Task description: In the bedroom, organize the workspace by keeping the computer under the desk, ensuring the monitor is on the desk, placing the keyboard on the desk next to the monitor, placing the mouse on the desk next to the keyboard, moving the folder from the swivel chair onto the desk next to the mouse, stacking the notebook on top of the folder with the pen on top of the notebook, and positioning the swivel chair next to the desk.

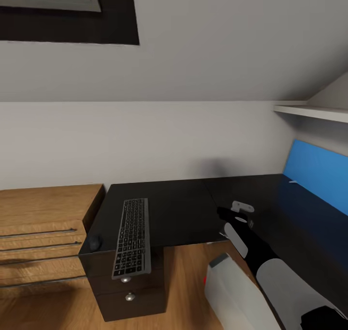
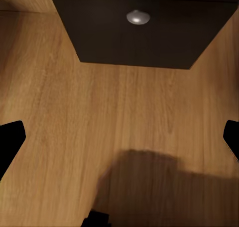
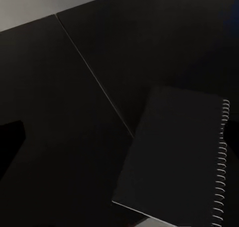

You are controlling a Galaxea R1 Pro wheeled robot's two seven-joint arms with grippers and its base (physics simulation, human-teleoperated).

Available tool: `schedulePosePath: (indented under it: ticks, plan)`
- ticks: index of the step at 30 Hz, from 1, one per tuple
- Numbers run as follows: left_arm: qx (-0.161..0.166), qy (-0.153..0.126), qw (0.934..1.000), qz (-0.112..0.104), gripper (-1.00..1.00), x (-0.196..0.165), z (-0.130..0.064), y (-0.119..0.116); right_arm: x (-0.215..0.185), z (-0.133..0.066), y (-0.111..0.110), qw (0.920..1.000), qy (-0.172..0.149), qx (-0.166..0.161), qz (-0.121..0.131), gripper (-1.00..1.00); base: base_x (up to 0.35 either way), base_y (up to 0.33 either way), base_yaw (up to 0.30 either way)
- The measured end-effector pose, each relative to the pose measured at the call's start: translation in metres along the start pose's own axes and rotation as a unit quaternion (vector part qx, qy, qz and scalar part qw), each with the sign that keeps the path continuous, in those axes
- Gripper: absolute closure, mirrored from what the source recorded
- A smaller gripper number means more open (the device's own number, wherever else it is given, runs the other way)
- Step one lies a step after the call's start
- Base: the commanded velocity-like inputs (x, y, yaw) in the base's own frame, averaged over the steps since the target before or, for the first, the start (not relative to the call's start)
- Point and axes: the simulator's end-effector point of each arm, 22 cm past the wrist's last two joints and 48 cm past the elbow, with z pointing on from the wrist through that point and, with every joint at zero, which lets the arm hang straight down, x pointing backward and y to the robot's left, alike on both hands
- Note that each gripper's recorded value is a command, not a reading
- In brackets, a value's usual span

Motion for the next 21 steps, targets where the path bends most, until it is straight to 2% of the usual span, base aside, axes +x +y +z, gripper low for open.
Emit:
schedulePosePath:
  ticks: [9,13,17,20,21]
  plan:
    - [-0.001,0.000,1.0000,0.000,-1.00,0.000,0.000,0.001,-0.003,0.001,-0.002,1.0000,-0.010,0.001,0.002,-1.00,0.314,0.002,0.000]
    - [0.000,0.001,1.0000,-0.001,-1.00,0.000,0.000,0.001,-0.002,0.002,-0.005,0.9999,-0.016,0.005,-0.003,-1.00,0.176,0.000,0.000]
    - [-0.016,0.011,0.9998,-0.007,-1.00,0.008,0.004,0.017,0.012,0.011,-0.034,0.9988,-0.011,0.034,-0.033,-1.00,0.038,0.000,0.000]
    - [-0.037,0.031,0.9988,-0.006,-1.00,0.028,0.006,0.036,-0.010,0.028,-0.069,0.9965,-0.033,0.054,-0.054,-1.00,0.011,0.000,0.000]
    - [-0.039,0.033,0.9987,-0.006,-1.00,0.030,0.006,0.038,-0.014,0.032,-0.074,0.9963,-0.035,0.054,-0.057,-1.00,0.006,0.000,0.000]
